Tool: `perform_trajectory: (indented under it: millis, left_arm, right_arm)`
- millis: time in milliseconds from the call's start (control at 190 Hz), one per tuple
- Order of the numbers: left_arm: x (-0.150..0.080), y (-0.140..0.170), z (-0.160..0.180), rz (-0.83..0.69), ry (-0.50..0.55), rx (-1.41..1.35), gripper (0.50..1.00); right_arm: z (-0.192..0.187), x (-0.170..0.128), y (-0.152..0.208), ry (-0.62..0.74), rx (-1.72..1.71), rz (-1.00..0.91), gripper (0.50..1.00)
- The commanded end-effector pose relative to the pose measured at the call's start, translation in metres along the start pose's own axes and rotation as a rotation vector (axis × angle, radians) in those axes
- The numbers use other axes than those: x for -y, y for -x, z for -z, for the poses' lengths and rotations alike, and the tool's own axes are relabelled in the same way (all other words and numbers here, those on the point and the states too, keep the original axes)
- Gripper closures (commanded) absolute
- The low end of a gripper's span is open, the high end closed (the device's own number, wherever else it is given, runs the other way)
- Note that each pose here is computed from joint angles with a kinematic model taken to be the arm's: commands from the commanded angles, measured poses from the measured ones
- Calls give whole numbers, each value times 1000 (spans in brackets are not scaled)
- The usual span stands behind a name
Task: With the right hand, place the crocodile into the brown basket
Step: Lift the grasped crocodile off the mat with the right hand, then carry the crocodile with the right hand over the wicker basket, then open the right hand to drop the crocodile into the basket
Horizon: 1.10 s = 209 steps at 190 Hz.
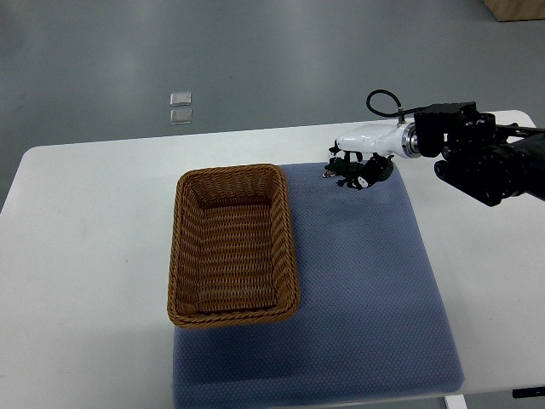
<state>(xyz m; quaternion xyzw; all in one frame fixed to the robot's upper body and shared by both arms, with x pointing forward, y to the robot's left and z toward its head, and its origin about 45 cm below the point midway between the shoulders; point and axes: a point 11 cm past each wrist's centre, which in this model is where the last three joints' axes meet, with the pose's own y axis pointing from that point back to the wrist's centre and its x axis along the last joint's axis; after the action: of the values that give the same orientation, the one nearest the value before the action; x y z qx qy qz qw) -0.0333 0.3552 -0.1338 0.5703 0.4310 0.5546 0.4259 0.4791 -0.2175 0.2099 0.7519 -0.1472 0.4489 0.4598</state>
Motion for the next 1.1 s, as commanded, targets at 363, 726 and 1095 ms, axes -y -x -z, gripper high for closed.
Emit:
perform_trajectory:
  millis: [363,726,1095]
  left_arm:
    - [0,0,0,0,0,0,500]
    - [0,0,-1,0,2,0,500]
    - [0,0,-1,0,2,0,500]
  right_arm:
    - [55,-2,-41,-221,-75,-24,1000]
    - [138,4,-65,-411,-237,-15,1000]
    - [205,30,-42,-526,-399,5,1000]
